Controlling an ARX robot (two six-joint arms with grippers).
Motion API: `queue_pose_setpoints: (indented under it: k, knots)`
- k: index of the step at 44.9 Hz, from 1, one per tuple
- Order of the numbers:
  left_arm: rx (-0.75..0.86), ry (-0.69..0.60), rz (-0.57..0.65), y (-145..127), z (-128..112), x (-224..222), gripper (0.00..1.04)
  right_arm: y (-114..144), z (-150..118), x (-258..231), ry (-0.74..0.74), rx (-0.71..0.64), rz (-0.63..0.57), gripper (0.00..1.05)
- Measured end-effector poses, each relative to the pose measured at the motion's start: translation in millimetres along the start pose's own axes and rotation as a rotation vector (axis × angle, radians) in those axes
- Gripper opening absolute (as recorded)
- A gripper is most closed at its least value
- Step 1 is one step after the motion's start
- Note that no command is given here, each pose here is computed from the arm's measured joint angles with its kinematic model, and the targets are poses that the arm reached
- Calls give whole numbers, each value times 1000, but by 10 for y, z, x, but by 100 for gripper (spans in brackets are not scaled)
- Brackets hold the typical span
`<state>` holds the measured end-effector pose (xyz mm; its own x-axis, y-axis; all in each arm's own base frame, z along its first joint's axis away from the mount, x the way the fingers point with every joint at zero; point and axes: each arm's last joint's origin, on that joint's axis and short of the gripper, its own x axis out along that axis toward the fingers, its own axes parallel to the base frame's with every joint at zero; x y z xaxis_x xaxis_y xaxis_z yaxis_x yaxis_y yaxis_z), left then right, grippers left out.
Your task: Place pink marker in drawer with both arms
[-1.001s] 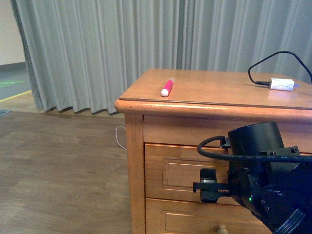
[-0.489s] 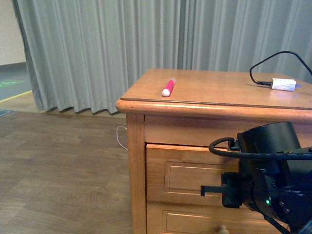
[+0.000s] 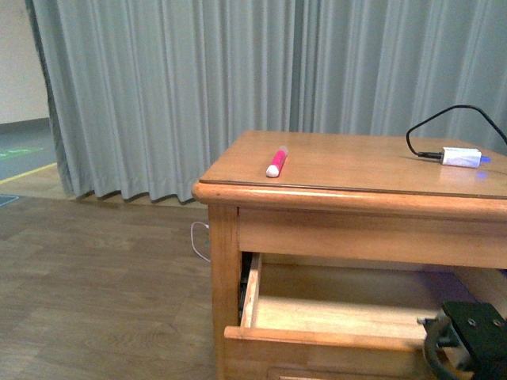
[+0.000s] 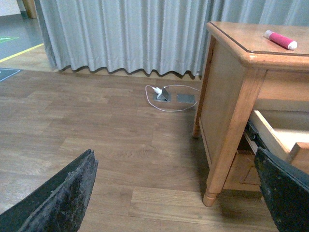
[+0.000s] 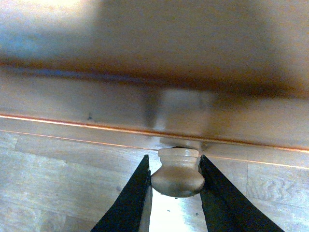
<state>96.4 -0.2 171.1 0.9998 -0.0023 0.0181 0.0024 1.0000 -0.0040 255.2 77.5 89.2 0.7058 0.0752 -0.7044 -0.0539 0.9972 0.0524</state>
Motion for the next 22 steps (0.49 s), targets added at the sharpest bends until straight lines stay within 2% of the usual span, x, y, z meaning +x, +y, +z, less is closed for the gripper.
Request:
queue_pose_setpoints:
  k: [5, 10, 18, 22]
  knots:
    - [0, 0, 0, 0, 0, 0, 99, -17, -77, -80, 1, -10, -20, 40]
    - [0, 0, 0, 0, 0, 0, 99, -101, -122, -211, 3, 12, -66, 63]
    - [0, 0, 0, 0, 0, 0, 99, -205, 70, -742, -88, 66, 1, 98]
    - [0, 0, 0, 0, 0, 0, 99, -311, 140, -1096, -146, 102, 33, 96]
